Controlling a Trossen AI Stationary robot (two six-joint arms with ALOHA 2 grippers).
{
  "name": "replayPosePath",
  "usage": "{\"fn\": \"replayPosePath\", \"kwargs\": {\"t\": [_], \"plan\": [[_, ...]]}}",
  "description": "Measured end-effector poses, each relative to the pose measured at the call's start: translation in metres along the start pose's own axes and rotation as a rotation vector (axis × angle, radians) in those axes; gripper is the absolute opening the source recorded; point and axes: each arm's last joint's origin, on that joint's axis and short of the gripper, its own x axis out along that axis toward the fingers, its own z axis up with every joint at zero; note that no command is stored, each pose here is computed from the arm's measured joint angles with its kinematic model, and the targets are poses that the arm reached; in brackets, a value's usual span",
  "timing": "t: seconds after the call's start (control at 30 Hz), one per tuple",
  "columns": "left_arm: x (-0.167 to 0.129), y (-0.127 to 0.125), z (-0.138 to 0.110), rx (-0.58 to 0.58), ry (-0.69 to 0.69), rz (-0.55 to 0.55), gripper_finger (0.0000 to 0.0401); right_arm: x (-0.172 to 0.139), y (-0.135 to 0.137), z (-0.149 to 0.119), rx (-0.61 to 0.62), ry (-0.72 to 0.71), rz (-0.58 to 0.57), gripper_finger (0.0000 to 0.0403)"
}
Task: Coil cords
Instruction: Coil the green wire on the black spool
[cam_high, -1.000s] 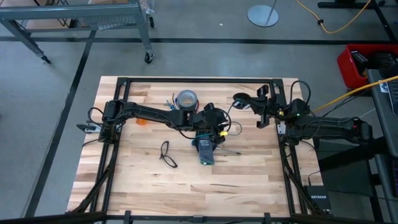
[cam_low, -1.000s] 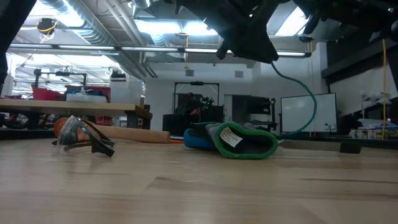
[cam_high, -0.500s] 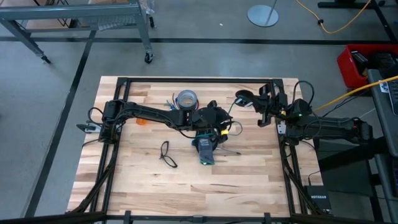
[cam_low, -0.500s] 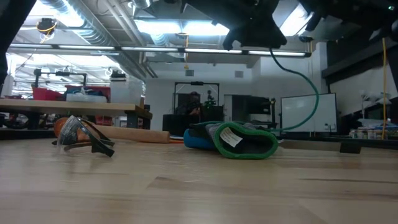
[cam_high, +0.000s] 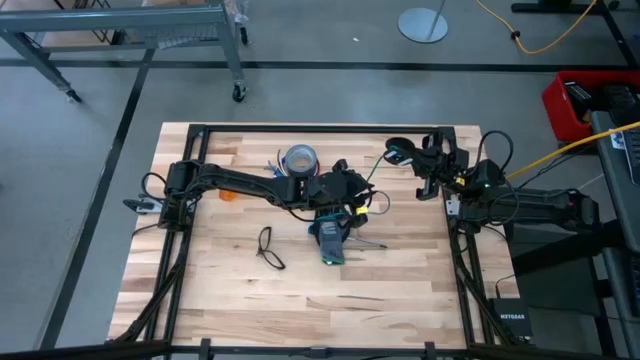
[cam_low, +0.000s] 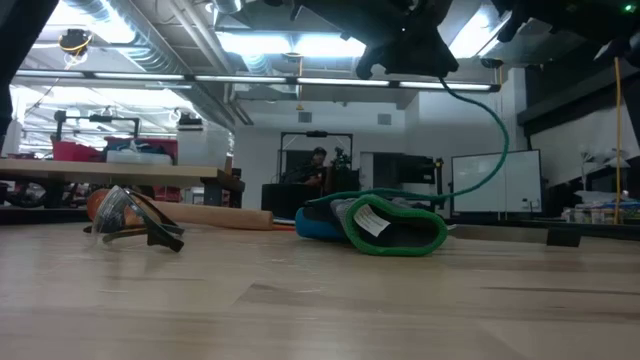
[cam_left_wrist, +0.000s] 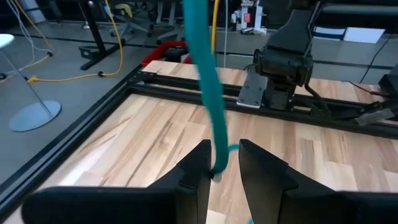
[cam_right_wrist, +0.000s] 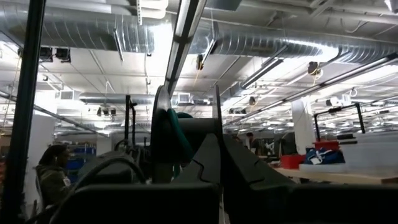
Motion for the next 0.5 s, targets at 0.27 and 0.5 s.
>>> {"fn": "replayPosePath", "kwargs": {"t": [0.27,0.5], "plan": [[0.0,0.0009,0.0001,0.0,-0.003,0.033,0.0074,-0.0001,-0.0012,0.0004,-0.025,-0.005,-0.041,0.0001],[0.0,0.0011,0.0001,-0.005,-0.003,0.037,0.0069,-0.0001,-0.0012,0.0004,-0.027,-0.006,-0.043,0.0001]]}}
